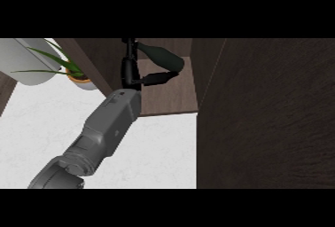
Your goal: Pick up the wine, place it into the cabinet and close the cabinet
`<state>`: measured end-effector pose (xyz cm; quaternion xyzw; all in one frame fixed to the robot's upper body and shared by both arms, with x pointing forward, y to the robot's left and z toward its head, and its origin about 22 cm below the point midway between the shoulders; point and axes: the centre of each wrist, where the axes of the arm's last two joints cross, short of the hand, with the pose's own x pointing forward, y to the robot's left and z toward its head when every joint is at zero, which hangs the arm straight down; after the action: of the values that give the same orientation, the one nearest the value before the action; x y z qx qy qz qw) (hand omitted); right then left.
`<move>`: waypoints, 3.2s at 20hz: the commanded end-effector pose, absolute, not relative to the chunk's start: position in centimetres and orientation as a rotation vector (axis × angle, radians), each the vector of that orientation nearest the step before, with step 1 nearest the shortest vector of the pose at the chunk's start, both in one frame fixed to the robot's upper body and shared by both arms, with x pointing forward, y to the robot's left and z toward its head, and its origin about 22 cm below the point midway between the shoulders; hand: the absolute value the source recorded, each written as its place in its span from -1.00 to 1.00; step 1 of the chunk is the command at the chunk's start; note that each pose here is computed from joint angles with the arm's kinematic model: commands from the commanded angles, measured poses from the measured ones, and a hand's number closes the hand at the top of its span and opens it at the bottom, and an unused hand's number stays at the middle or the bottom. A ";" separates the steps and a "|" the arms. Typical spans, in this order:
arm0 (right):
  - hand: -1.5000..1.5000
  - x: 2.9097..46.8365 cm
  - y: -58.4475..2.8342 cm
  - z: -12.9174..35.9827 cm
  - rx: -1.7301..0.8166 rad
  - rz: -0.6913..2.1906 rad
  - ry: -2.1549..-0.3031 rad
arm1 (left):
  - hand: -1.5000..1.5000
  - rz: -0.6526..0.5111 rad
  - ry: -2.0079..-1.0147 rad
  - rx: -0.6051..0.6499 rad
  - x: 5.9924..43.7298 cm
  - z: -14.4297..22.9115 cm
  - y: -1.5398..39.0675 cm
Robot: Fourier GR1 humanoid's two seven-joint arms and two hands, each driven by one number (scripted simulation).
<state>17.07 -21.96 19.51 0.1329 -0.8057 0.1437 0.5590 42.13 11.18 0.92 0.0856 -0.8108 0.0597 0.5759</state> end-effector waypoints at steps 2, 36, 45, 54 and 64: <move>-1.00 15.8 -21.9 20.5 0.358 0.333 -1.940 | -1.00 0.162 -1.869 0.181 41.1 -1.1 12.2; -1.00 14.9 -22.2 19.9 0.297 0.291 -1.923 | -1.00 0.206 -1.822 -0.039 30.7 -5.6 7.4; -1.00 14.8 -22.3 20.2 0.278 0.282 -1.912 | -1.00 0.198 -1.897 -0.098 25.4 -1.4 5.0; -1.00 14.1 -23.6 19.8 0.276 0.273 -1.926 | -1.00 0.257 -1.895 -0.075 20.3 0.6 6.7; -1.00 14.6 -23.0 19.9 0.350 0.329 -1.866 | -1.00 0.264 -1.919 -0.153 15.4 2.5 9.9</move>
<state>16.31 -22.94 18.91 0.0955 -0.7966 0.1384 0.5806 16.80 8.22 2.34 -0.0546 -0.8145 0.1174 0.5655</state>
